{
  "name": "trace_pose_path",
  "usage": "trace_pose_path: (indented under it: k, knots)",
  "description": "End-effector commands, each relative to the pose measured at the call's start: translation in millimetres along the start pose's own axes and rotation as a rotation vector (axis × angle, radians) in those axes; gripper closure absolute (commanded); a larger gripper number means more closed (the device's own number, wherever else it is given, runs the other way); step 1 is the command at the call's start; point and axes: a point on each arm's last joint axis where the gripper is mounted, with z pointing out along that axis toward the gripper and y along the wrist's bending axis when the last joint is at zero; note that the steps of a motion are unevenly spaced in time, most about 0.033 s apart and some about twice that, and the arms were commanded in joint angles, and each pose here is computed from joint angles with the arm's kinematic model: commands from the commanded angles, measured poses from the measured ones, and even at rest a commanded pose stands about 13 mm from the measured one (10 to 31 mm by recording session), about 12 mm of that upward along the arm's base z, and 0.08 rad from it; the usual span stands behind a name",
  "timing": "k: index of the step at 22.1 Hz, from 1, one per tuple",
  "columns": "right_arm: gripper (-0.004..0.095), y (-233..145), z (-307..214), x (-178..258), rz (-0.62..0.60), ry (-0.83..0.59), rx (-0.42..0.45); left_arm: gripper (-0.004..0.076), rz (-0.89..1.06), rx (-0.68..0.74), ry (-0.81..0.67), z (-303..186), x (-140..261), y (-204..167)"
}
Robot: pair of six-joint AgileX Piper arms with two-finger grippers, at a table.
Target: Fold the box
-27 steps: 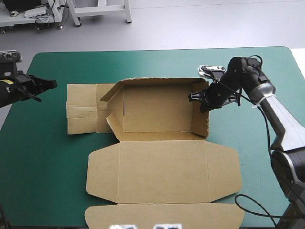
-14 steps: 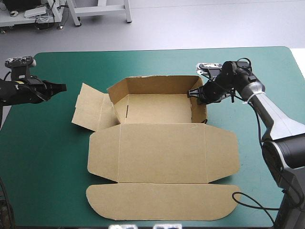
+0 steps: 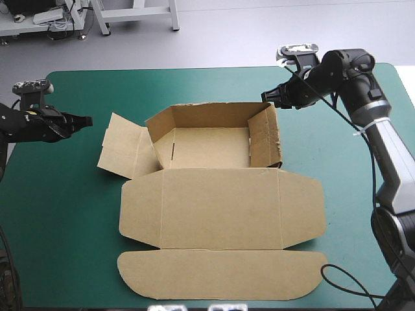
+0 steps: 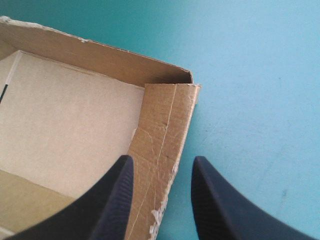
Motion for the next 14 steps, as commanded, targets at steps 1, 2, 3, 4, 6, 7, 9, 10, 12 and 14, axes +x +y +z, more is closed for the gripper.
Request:
trace_pose_path:
  k: [1, 2, 3, 4, 6, 7, 9, 10, 12, 14]
  knots:
    - [0.0543, 7, -59, -4, -0.046, -0.09, 0.021, 0.073, -0.009, 0.024, -0.079, -14, -9, -7]
    - [0.0543, 8, -65, -3, -0.042, -0.103, 0.019, 0.073, -0.008, 0.024, -0.077, -13, -9, -6]
    - [0.0543, 10, -73, -1, -0.037, -0.12, 0.008, 0.0731, 0.005, 0.022, -0.073, -12, -9, -6]
    - [0.0543, 11, -77, -1, -0.036, -0.127, 0.0, 0.0731, 0.007, 0.022, -0.071, -12, -9, -6]
    - [0.0543, 13, -80, 0, -0.034, -0.134, -0.014, 0.0731, 0.01, 0.022, -0.069, -11, -9, -6]
    - [0.0543, 14, -80, 0, -0.021, -0.135, -0.026, 0.0731, 0.02, 0.02, -0.067, -11, -9, -6]
    - [0.0543, 14, -65, 3, 0.005, -0.088, -0.05, 0.0731, 0.026, 0.026, -0.059, -11, -8, -6]
    - [0.0543, 12, -56, 5, 0.009, -0.062, -0.047, 0.0731, 0.026, 0.026, -0.057, -11, -8, -6]
    - [0.0543, 4, -25, 12, 0.016, 0.033, -0.016, 0.0731, 0.036, 0.026, -0.058, -11, -8, -6]
    - [0.0543, 1, 6, 18, 0.036, 0.112, -0.029, 0.0731, 0.036, 0.026, -0.058, -11, -8, -6]
